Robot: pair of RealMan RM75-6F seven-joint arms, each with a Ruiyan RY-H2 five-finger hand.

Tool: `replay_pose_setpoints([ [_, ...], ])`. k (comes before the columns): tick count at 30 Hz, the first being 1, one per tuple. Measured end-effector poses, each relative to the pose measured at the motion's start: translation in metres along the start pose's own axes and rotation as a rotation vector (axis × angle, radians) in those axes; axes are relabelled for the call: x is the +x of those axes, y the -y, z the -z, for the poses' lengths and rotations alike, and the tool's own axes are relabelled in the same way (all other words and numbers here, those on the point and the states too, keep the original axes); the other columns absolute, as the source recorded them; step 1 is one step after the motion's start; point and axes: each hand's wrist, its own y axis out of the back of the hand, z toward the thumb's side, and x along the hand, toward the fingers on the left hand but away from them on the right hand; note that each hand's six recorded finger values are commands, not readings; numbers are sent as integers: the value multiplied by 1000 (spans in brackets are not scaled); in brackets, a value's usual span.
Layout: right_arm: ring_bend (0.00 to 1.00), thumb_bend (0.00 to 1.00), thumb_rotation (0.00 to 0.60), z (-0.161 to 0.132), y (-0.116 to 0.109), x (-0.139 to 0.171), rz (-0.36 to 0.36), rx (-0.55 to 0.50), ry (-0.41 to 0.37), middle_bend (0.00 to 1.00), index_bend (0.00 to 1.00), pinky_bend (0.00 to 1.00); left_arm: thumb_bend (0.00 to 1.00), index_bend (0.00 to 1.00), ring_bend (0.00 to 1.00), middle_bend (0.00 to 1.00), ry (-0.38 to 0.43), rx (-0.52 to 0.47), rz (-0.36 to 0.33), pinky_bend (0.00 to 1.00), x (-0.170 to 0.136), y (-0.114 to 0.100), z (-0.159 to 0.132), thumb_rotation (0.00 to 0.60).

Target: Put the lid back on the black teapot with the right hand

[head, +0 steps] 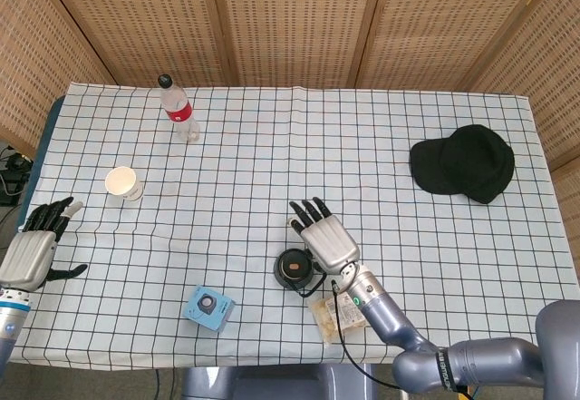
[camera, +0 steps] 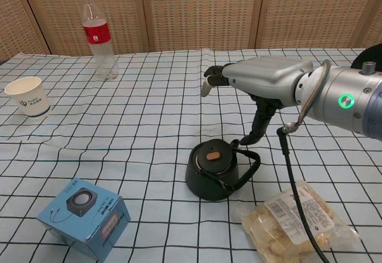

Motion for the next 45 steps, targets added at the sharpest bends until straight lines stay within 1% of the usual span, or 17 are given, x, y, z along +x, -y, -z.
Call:
replay_pose_setpoints([
  [2,0,334,600,2,-4,2,7,0,5,0,209,0,54,0,0,0,1,-1,-1,0,0,0,0,600],
  [4,0,456,600,4,-5,4,11,3,9,0,229,0,54,0,0,0,1,-1,0,0,-1,0,0,600],
  [7,0,822,600,7,-6,6,15,14,13,10,300,0,55,0,0,0,3,0,2,0,0,0,0,600],
  [9,0,964,600,7,-6,6,22,20,20,16,340,0,54,0,0,0,5,1,4,0,-1,1,-1,600],
  [10,0,989,600,7,-6,6,26,22,23,16,356,0,54,0,0,0,6,1,4,0,-1,1,-1,600],
  [13,0,1000,600,8,-4,4,30,25,36,17,407,0,54,0,0,0,5,-1,2,0,-1,0,-1,600],
  [17,0,1000,600,9,0,4,11,32,44,21,455,0,54,0,0,0,3,0,6,0,0,1,-1,600],
  [21,0,1000,600,5,6,6,-19,38,31,22,483,0,54,0,0,0,3,6,10,0,0,2,-1,600],
  [23,0,1000,600,3,10,7,-37,43,22,21,484,0,54,0,0,0,3,4,9,0,0,2,-1,600],
  [29,0,1000,600,-1,18,10,-58,65,7,5,485,0,54,0,0,0,10,9,9,0,-1,3,-4,600],
  [45,0,1000,600,-4,27,7,-66,69,6,0,467,0,54,0,0,0,13,8,6,0,-2,2,-4,600],
])
